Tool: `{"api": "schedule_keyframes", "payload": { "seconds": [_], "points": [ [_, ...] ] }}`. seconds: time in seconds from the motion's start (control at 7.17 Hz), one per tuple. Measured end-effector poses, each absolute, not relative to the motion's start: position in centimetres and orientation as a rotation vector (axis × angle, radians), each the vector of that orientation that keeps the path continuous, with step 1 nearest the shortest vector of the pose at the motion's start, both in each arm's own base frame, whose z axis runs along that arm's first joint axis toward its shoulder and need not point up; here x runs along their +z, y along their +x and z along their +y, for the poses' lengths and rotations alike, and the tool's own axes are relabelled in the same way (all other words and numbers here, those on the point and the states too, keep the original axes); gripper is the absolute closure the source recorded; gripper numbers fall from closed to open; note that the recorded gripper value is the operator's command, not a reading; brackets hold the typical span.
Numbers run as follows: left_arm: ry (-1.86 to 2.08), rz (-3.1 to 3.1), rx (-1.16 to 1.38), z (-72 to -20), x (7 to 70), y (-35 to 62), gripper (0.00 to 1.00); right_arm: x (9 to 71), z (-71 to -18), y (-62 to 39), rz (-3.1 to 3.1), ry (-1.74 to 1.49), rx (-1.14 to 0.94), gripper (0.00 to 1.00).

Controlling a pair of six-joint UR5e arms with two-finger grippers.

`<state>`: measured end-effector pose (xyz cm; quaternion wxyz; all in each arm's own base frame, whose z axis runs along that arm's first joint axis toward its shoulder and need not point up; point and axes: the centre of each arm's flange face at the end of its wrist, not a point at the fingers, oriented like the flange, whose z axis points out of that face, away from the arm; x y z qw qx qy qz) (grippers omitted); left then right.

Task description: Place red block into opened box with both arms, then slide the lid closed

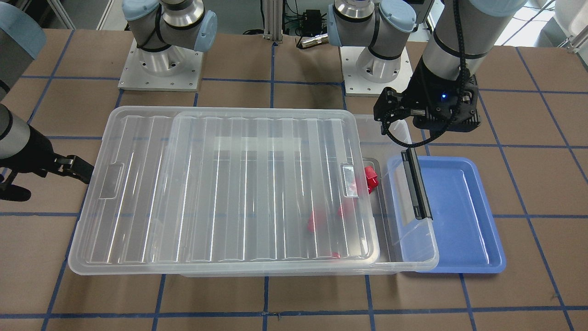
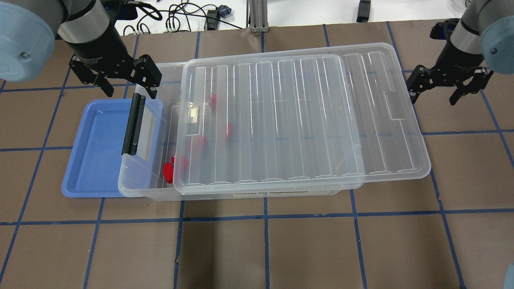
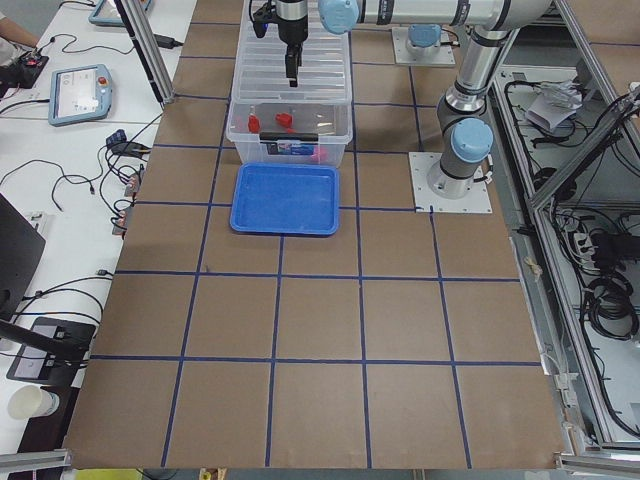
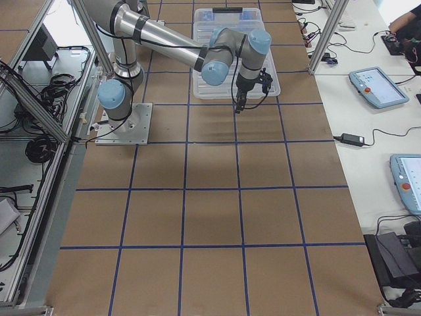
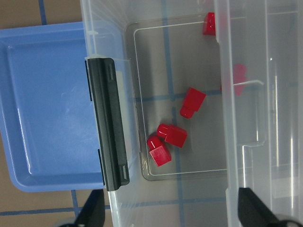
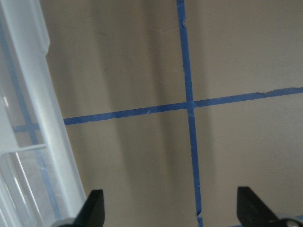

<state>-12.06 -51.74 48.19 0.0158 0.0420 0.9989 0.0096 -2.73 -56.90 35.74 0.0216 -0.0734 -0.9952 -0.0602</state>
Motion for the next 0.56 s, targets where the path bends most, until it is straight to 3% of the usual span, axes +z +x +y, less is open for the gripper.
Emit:
{"api": "schedule_keyframes", "payload": {
  "seconds": [0.56],
  "points": [
    [0.131, 3.107, 0.03, -51.7, 48.2, -12.1, 0.0, 35.7, -56.8, 5.0, -3.057, -0.333, -0.166, 0.0]
  ]
}}
